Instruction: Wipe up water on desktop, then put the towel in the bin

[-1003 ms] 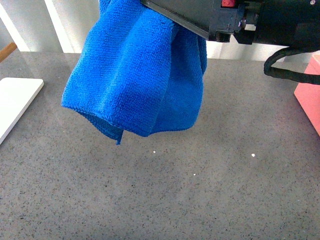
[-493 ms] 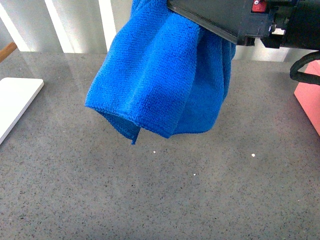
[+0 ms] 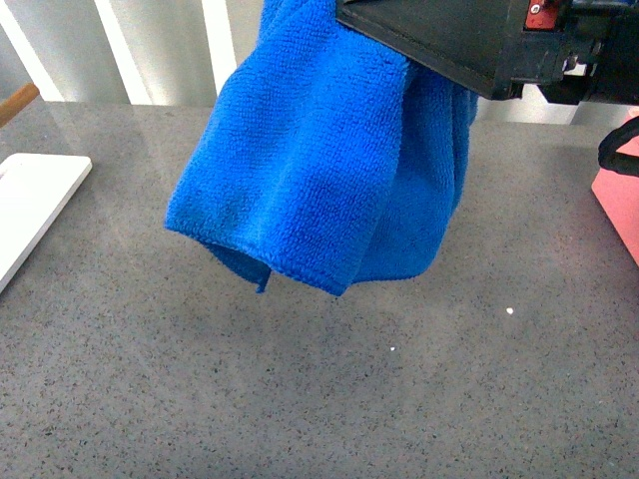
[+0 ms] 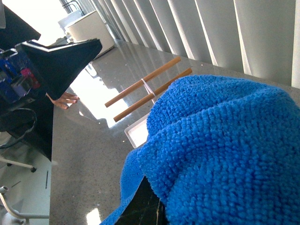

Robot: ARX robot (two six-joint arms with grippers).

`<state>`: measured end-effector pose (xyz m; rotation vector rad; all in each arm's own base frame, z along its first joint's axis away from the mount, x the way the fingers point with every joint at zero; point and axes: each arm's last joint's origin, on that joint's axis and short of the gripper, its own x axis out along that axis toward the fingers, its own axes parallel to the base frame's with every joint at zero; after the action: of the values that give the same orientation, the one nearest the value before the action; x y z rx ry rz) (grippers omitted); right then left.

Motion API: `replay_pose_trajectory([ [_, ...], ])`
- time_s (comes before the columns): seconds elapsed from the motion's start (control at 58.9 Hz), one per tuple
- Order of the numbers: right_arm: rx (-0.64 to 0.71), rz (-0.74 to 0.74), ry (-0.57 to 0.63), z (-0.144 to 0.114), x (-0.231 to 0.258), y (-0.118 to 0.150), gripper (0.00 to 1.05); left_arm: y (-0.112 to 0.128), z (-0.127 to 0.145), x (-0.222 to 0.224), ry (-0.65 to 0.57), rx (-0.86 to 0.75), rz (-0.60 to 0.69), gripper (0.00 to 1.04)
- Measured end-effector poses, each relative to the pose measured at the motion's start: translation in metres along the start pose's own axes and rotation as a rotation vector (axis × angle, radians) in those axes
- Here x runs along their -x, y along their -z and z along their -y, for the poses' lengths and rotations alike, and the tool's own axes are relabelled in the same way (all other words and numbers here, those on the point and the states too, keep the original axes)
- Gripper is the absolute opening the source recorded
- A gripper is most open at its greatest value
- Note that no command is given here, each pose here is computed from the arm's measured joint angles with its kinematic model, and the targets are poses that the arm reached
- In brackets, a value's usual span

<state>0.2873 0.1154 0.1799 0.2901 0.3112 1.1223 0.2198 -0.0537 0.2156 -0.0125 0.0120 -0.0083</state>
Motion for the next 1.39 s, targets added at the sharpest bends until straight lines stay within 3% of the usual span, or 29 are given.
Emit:
replay_pose_trajectory([
  [0.102,-0.001,-0.004,0.005,0.000,0.002,0.001,0.05,0.009,-0.011,0.014,0.003,-0.001,0.000,0.04],
  [0.816,0.020,-0.026,0.006,-0.007,0.008,0.001,0.05,0.040,-0.052,0.074,-0.005,-0.005,0.004,0.03],
  [1.393,0.030,-0.023,0.027,-0.008,0.015,0.000,0.05,0.042,-0.053,0.098,-0.006,-0.006,0.036,0.03],
])
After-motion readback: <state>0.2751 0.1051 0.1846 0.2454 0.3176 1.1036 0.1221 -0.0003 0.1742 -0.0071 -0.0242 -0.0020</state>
